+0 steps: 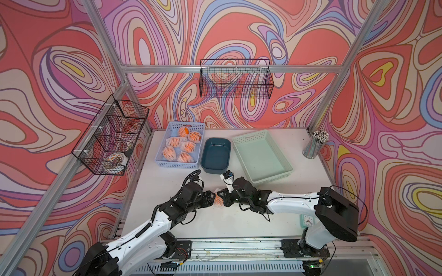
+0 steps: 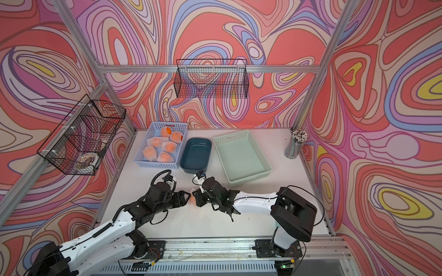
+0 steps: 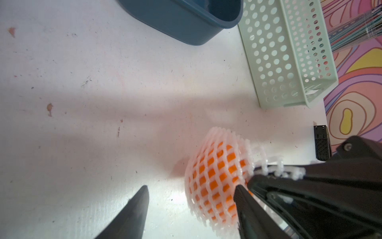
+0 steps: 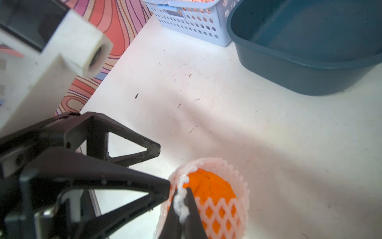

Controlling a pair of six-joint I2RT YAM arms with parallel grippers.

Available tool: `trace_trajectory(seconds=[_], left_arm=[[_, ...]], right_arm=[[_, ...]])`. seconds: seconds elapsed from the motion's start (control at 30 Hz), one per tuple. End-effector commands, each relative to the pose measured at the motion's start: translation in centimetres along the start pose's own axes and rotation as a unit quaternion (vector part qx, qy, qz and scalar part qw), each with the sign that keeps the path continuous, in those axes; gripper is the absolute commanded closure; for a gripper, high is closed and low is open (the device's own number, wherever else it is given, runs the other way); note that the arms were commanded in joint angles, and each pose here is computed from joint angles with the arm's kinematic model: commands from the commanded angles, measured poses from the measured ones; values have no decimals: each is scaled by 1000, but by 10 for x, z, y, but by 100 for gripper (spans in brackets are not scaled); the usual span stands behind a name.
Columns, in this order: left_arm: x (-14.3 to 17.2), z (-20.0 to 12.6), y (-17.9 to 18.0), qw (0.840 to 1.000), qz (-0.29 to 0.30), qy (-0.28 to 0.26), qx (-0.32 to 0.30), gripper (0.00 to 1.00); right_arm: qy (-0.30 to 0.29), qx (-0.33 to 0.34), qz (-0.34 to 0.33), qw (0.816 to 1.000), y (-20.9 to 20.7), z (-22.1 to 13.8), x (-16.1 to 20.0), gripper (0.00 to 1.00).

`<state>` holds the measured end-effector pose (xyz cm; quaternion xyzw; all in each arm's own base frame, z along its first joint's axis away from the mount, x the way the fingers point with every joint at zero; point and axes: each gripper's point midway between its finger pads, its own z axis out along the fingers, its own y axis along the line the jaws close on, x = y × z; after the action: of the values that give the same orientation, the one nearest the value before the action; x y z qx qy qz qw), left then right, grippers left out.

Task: Remove foam nets from oranges
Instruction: Remove the foam net from the orange.

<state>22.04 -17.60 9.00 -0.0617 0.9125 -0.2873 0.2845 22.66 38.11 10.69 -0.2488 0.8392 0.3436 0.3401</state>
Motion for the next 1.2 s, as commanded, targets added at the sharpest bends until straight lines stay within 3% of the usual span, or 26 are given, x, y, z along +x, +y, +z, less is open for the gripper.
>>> trace_trajectory(seconds=[0.0,0.27,0.97,1.17], left_arm=[[-7,2,-9,999,-8,-16,29,32],[1,6,-18,998,7,1,60,32],[11,17,-32,995,-5,45,90,27],[19,15,-28,995,4,76,70,28]], right_arm=[[-21,-6,-43,999,1,0,4,100],[-17,-12,-96,995,15,-1,24,100],[0,2,-135,991,17,-14,55,89],[4,9,-150,989,16,-13,58,89]])
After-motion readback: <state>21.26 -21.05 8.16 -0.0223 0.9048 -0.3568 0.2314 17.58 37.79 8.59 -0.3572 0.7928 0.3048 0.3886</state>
